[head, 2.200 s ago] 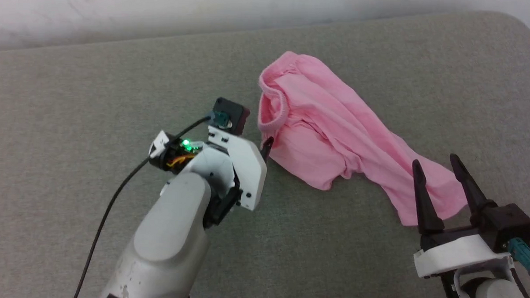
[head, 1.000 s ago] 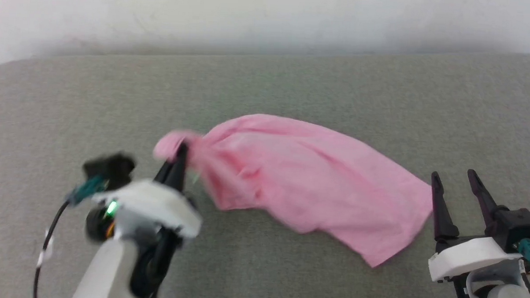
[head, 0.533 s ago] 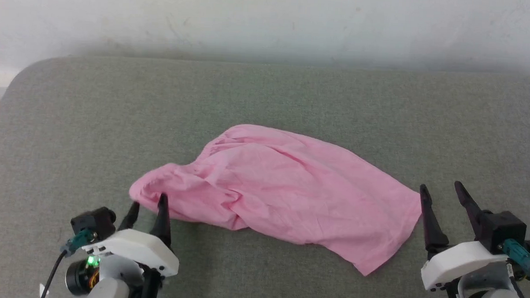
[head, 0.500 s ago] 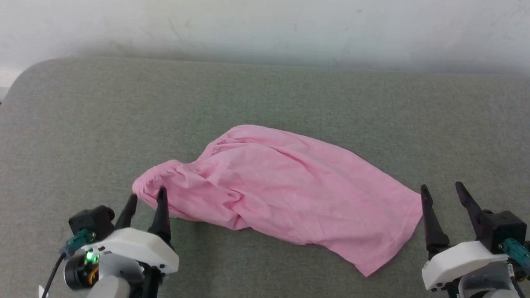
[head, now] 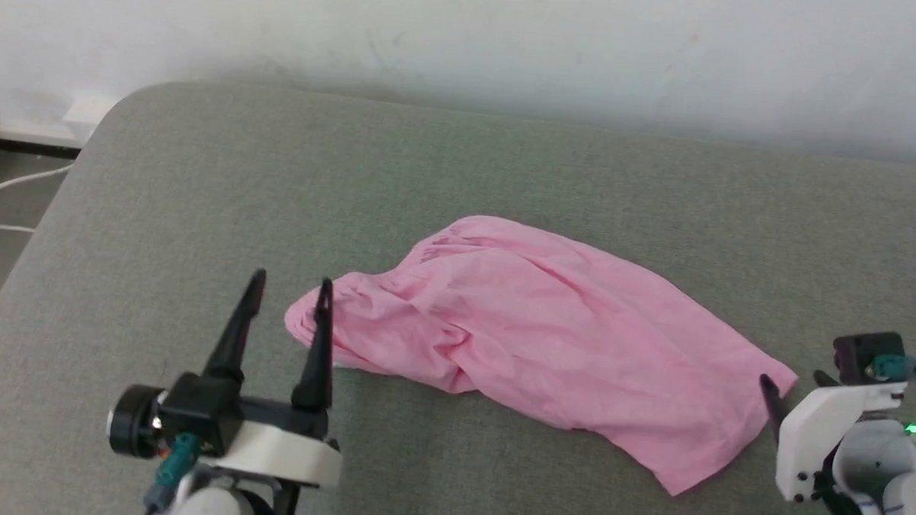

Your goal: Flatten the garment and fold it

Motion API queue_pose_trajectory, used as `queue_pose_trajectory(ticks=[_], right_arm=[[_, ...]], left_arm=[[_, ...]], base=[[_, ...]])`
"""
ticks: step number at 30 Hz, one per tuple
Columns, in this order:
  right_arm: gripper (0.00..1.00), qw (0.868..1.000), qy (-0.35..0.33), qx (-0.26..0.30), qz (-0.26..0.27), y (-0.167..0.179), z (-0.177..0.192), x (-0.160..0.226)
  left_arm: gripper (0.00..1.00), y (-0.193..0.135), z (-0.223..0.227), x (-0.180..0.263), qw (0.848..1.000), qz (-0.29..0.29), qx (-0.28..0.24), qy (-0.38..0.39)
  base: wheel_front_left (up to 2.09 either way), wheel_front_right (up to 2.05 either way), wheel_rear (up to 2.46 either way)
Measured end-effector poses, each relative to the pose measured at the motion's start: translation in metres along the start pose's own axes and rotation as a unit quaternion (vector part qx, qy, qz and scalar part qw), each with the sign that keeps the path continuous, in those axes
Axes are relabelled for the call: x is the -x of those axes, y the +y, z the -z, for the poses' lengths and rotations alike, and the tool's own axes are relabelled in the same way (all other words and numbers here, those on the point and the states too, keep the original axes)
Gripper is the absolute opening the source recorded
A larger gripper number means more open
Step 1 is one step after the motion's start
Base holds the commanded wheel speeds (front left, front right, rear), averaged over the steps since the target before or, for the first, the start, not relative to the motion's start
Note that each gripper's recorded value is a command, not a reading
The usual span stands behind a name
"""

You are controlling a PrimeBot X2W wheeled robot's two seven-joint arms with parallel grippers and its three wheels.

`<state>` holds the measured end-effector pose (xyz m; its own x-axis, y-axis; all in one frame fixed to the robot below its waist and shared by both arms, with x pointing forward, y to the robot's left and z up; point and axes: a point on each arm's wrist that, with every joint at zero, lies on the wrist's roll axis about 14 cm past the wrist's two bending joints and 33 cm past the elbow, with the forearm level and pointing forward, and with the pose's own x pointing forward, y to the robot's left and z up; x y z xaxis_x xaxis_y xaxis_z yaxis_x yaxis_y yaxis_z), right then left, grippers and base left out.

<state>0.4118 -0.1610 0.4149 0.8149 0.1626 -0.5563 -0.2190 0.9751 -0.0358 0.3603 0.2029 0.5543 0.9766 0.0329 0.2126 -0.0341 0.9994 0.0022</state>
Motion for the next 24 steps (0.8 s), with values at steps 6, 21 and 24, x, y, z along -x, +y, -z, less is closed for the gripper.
queue_pose_trajectory(ticks=[6, 21, 24], right_arm=[[1.0, 0.999, 0.054, 0.001, -0.001, -0.005, 0.005, -0.022], [0.0, 0.997, 0.019, 0.073, -0.004, -0.009, -0.025, -0.056], [0.0, 0.993, -0.055, 0.098, 0.031, -0.032, -0.082, -0.06]], left_arm=[[1.0, -0.002, 0.009, 0.01, 1.0, -0.006, 0.01, 0.015], [1.0, 0.011, 0.029, 0.021, 0.998, -0.026, 0.014, 0.051], [1.0, 0.01, 0.031, 0.022, 0.998, -0.024, 0.015, 0.055]], base=[[0.0, 0.0, 0.0], [0.0, 0.0, 0.0], [0.0, 0.0, 0.0]])
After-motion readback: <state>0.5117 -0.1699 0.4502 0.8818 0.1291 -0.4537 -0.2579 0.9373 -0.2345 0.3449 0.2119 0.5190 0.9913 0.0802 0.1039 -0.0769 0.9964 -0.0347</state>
